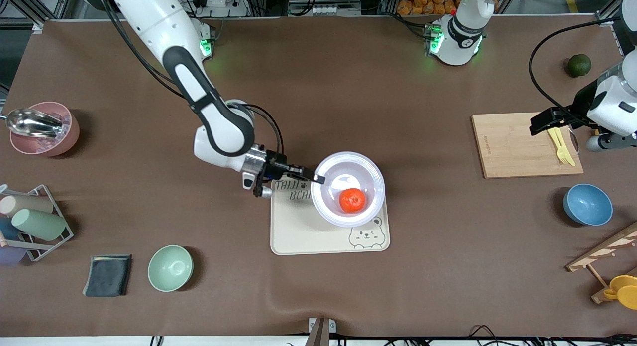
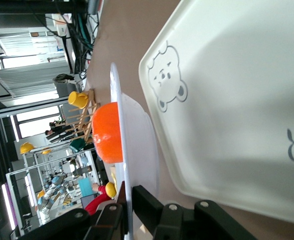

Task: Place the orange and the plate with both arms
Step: 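Carry the plate with the right gripper onto the bear tray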

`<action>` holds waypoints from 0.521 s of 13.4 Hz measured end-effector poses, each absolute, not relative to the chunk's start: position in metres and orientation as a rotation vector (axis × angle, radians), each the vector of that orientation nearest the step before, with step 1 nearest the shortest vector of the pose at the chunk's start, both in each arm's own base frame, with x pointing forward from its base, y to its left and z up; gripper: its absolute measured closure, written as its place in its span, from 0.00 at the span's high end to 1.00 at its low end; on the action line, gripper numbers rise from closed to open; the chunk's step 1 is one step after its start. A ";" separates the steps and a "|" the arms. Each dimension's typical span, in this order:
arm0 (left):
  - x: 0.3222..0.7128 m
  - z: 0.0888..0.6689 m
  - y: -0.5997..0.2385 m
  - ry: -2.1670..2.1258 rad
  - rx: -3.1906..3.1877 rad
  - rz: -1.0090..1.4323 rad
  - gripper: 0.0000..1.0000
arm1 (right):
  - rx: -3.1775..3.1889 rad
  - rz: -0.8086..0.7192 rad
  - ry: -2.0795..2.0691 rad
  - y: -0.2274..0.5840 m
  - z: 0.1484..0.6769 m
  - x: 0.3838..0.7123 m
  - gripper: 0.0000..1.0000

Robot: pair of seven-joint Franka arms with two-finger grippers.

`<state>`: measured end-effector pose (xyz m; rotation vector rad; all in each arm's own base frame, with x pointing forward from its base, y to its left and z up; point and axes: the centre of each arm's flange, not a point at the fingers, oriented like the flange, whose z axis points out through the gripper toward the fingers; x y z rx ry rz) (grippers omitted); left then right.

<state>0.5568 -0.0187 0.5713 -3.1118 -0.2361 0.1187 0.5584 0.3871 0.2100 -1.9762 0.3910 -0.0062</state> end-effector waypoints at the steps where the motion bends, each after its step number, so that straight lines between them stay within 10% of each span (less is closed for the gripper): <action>1: 0.557 0.570 -0.019 -0.235 -3.112 0.121 1.00 | -1.985 -0.009 0.391 0.393 0.199 0.560 0.09; 7: 0.559 0.561 -0.020 -0.232 -3.113 0.109 1.00 | -2.005 -0.047 0.392 0.388 0.157 0.583 0.16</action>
